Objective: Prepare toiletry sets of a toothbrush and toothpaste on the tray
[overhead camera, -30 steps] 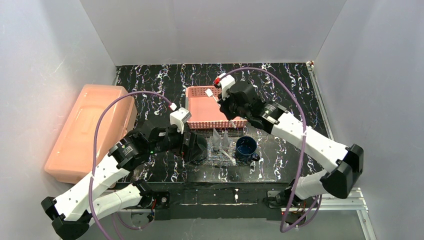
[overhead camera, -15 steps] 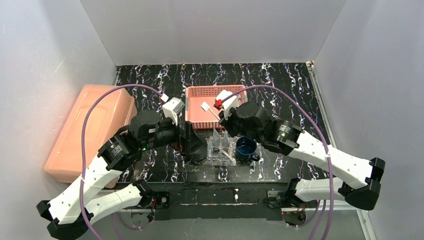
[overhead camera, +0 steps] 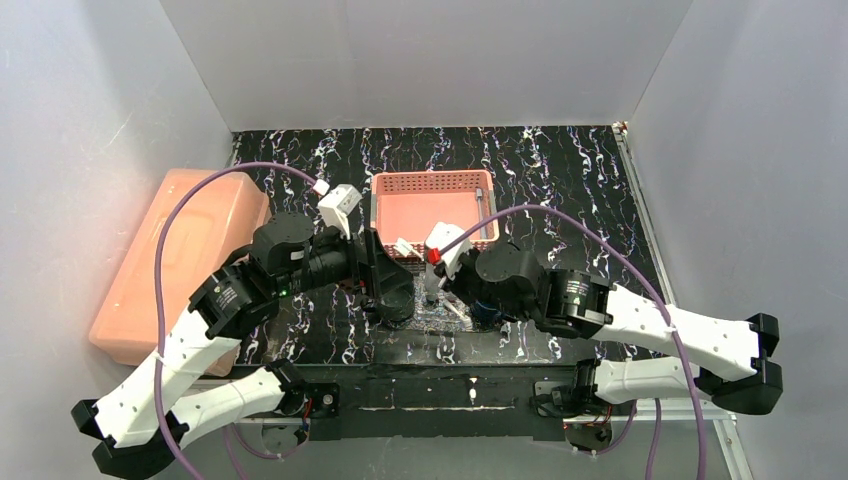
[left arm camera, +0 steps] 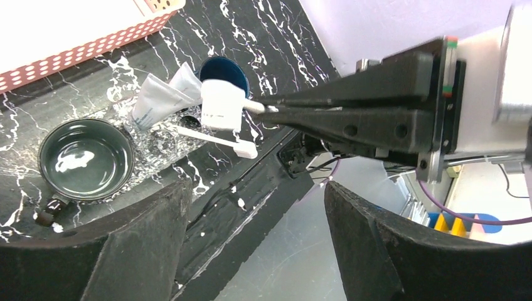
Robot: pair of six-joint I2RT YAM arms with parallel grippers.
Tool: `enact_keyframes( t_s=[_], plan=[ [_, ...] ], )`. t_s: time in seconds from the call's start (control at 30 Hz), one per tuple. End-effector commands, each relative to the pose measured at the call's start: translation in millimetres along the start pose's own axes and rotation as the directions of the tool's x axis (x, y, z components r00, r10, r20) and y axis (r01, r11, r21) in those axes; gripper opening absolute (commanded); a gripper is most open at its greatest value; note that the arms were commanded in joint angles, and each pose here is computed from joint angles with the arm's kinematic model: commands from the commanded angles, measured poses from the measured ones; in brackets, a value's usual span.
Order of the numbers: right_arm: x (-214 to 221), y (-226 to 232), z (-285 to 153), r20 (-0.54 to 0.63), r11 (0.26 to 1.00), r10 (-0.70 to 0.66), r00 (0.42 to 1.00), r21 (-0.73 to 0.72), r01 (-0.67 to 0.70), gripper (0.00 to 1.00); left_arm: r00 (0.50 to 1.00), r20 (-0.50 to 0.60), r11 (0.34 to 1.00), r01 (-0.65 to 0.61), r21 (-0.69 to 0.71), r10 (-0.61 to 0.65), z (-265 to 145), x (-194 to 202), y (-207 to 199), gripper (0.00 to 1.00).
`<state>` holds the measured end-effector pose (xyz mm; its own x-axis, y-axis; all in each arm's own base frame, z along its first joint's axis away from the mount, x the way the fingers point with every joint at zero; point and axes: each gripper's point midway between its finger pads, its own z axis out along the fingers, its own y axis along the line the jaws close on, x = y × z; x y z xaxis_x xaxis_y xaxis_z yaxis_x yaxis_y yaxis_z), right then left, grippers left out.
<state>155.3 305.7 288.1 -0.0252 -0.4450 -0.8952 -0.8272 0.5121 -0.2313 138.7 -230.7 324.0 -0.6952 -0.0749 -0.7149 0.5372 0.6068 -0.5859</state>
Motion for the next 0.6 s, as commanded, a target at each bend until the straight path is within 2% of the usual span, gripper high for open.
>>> enact_keyframes(
  t_s=[0.0,0.17,0.57],
  plan=[
    [-17,2,-8,0.094,0.999,-0.039,0.995,0.019,0.038,0.01,0.999,0.001,0.999,0.041,0.033,-0.041,-4,-9,-13,0.74],
    [-17,12,-13,0.138,0.997,-0.081,0.987,-0.003,0.082,0.01,0.998,0.000,0.998,0.056,0.039,-0.056,-3,-13,-16,0.70],
    [-22,25,-22,0.185,0.993,-0.098,0.978,-0.046,0.109,0.01,0.995,-0.045,0.995,0.094,0.045,-0.092,5,-10,-13,0.41]
  ],
)
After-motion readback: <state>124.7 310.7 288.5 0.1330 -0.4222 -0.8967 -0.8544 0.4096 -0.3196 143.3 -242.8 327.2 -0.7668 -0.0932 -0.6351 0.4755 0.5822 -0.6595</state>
